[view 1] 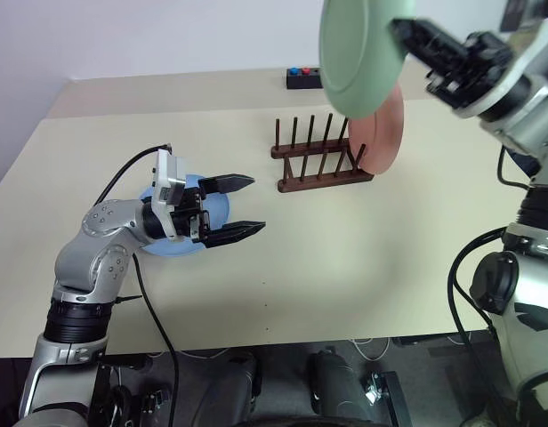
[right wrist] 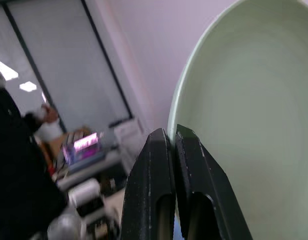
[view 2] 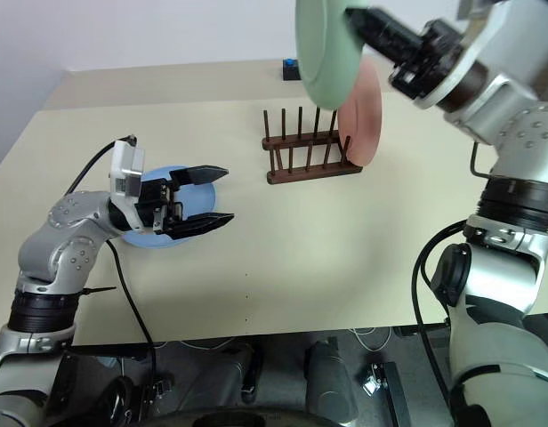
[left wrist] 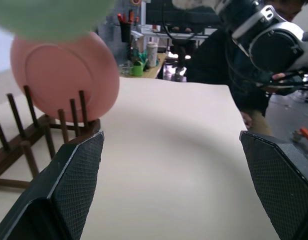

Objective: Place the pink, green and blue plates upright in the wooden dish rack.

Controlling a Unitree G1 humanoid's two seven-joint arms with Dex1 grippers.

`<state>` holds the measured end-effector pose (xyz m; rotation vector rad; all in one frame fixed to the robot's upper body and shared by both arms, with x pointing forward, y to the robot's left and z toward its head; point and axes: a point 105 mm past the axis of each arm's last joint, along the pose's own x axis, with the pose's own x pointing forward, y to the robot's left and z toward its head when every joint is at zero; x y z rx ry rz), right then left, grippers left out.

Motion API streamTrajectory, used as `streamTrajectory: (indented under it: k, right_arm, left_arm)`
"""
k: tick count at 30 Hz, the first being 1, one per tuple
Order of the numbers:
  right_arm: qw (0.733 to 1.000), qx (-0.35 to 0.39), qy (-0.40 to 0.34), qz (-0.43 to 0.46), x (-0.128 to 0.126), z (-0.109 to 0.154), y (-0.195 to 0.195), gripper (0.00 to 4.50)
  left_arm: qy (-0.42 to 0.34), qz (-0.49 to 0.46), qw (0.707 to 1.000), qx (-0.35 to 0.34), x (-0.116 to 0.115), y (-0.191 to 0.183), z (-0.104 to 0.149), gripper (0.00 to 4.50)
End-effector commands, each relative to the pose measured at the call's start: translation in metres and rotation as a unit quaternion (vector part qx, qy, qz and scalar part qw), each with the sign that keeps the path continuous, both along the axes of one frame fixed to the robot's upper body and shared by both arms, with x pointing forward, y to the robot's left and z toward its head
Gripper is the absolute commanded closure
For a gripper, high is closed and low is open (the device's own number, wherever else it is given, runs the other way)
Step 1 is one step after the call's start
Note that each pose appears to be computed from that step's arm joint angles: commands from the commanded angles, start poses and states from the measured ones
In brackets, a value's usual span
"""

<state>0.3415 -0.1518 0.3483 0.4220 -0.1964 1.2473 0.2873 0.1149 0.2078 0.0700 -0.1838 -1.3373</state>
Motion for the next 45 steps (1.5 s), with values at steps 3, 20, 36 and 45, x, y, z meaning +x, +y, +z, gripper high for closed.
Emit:
streamTrajectory:
  k: [3, 20, 36, 45]
  right_arm:
    - [1.0, -0.005, -0.006, -0.007, 0.012, -0.009, 0.002, 4.48]
    - [0.997, -0.043, 0.03, -0.052, 0.044, -0.05, 0.0, 4.48]
    - [0.994, -0.062, 0.036, -0.083, 0.057, -0.067, -0.002, 3.63]
    - [0.992, -0.084, 0.0, -0.094, 0.055, -0.063, -0.002, 0.02]
  left_arm:
    - [-0.024, 0.006, 1.0, -0.011, -0.004, 0.0, 0.009, 0.0]
    - [-0.027, 0.015, 0.999, -0.009, -0.008, 0.003, 0.011, 0.0]
    - [-0.027, 0.02, 0.999, -0.006, -0.009, 0.002, 0.01, 0.0]
    - [-0.025, 0.022, 0.999, -0.007, -0.009, 0.002, 0.01, 0.0]
